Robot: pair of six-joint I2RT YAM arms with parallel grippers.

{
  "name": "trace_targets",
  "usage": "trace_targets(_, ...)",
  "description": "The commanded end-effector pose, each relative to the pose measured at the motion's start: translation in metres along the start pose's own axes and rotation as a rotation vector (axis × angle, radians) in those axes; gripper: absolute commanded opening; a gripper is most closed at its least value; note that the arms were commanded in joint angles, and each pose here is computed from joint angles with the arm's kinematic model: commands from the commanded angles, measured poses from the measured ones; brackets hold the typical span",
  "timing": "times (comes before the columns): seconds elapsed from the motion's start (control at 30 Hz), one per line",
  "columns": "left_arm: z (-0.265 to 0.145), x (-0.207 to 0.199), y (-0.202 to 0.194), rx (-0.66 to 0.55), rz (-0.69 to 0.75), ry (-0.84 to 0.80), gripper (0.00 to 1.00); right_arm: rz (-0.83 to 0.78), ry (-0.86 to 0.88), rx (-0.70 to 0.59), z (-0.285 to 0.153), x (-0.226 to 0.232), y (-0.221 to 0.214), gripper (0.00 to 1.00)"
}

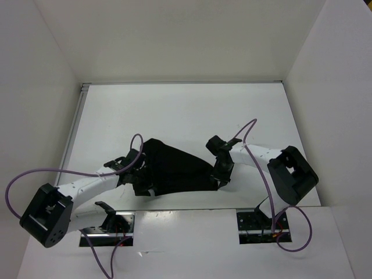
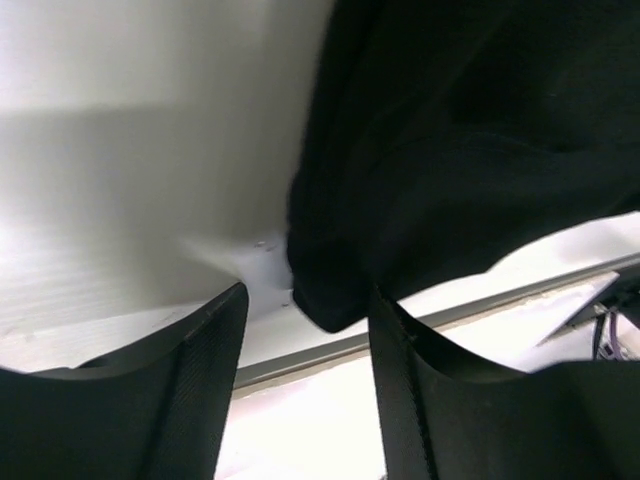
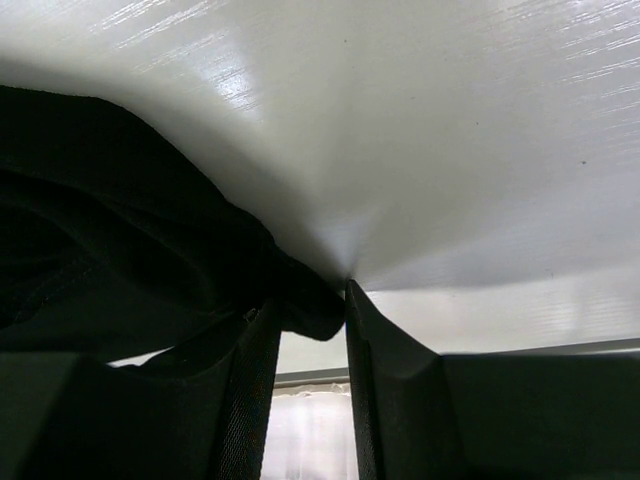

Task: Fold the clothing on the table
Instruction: Flatten the skirt out

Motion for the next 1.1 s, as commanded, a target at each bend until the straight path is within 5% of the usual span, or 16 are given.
trace_targets(0.0,0.013,0.009,-0.006,0.023,0.001,0.034,0.59,-0.015,0.024,-0.039,-0.002,0.014,0.007,0.37)
trace_targets(0.1,0.02,0.006,0.001,0.028,0.021,0.038,0.51,-0.015,0.025,-0.039,-0.002,0.014,0.007,0.37)
trace_targets(0.2,0.029,0.008,0.0,0.054,0.04,0.058,0.23,-0.016,0.043,-0.046,-0.007,0.018,0.008,0.37)
trace_targets(0.43,0.037,0.01,0.0,0.071,0.053,0.083,0.0,-0.016,0.041,-0.046,-0.002,0.017,0.008,0.37)
trace_targets(0.5,0.038,0.012,-0.001,0.078,0.06,0.089,0.0,-0.015,0.032,-0.042,0.0,0.014,0.007,0.34)
trace_targets(0.53,0.038,0.012,-0.001,0.078,0.06,0.089,0.0,-0.016,0.033,-0.042,0.002,0.013,0.006,0.12)
trace_targets(0.6,0.038,0.009,0.002,0.071,0.074,0.081,0.0,-0.006,0.022,-0.07,0.003,0.012,0.01,0.0)
trace_targets(0.73,0.005,-0.026,0.027,0.001,0.142,0.029,0.0,-0.028,0.118,-0.192,-0.047,0.032,0.026,0.0)
trace_targets(1.07,-0.112,-0.134,0.196,-0.409,0.286,-0.165,0.0,-0.058,0.453,-0.574,-0.237,0.071,0.139,0.0)
Point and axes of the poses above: each gripper's point midway between its finger pads, its own z axis out along the fingers, its own x axis along the line the jaws close on, y = z × x, the point moved 5 cm from there along -z, back along the fingers, and after that the axes turned 6 degrees about z, right-handed, at the moved point
